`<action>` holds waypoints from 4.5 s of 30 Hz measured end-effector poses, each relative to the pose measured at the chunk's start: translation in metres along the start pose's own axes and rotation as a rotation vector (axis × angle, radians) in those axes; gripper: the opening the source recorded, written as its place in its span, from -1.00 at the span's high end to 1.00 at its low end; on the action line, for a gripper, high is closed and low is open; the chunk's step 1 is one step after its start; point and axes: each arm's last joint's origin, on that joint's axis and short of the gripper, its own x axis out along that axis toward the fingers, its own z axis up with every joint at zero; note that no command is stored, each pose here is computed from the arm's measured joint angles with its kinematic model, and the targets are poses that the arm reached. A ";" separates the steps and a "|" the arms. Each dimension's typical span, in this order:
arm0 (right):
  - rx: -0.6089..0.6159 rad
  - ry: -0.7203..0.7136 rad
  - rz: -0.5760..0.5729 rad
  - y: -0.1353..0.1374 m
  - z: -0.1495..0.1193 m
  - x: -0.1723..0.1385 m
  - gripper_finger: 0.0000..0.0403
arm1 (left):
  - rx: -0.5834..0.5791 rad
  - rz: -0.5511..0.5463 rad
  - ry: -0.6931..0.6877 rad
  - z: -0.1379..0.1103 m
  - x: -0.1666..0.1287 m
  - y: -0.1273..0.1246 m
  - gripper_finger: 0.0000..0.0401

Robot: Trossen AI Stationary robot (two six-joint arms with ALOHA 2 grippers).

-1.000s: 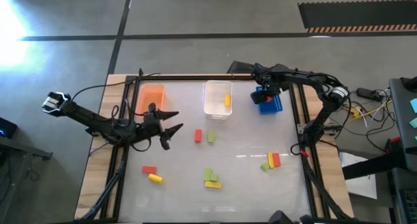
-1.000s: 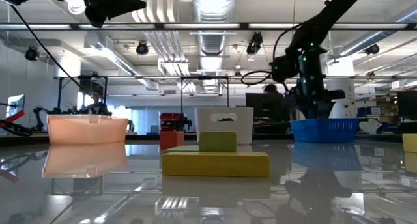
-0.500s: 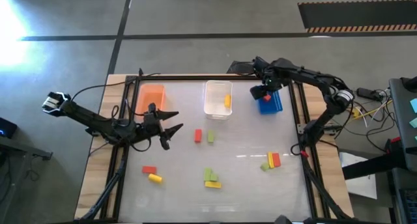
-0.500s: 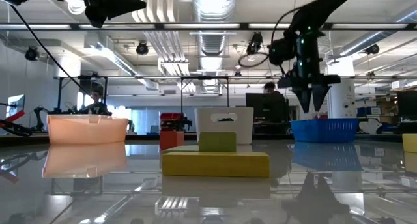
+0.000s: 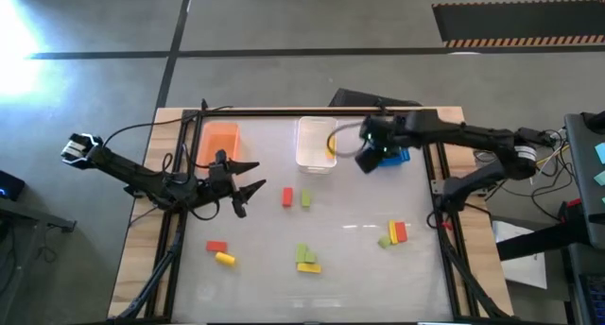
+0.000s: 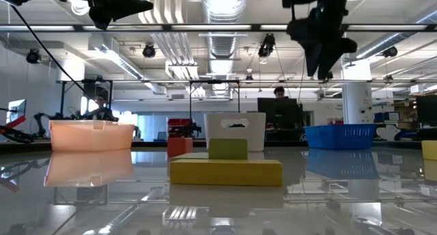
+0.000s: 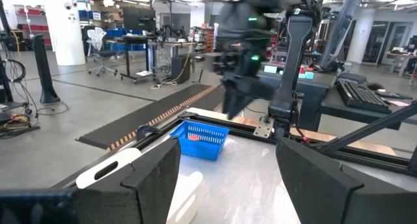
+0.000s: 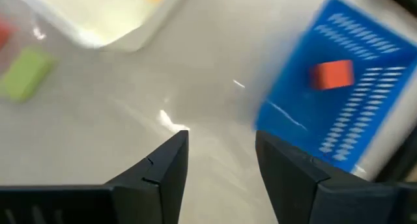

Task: Sort & place blocks by color
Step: Put the bottom right green block into the orange bin

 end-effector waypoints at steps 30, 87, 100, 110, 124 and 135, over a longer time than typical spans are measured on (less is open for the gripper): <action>-0.932 -0.300 0.413 0.218 -0.114 0.062 0.27 | 0.001 0.000 0.000 0.000 0.000 0.000 -0.19; -0.807 -0.168 0.459 0.240 -0.126 0.134 0.41 | 0.027 -0.001 0.000 0.000 0.000 0.000 -0.19; -1.009 -0.476 0.306 0.202 -0.081 0.075 0.41 | 0.115 -0.143 0.027 -0.008 0.005 -0.009 -0.18; -0.911 -1.086 0.674 0.163 -0.073 0.073 0.41 | 0.124 -0.311 0.033 -0.040 0.020 -0.045 -0.18; -0.795 -1.393 0.890 0.146 -0.079 0.074 0.41 | 0.110 -0.289 -0.204 -0.066 0.050 -0.073 -0.18; -0.792 -1.387 0.895 0.146 -0.079 0.074 0.41 | 0.133 -0.303 -0.242 -0.071 0.063 -0.085 -0.18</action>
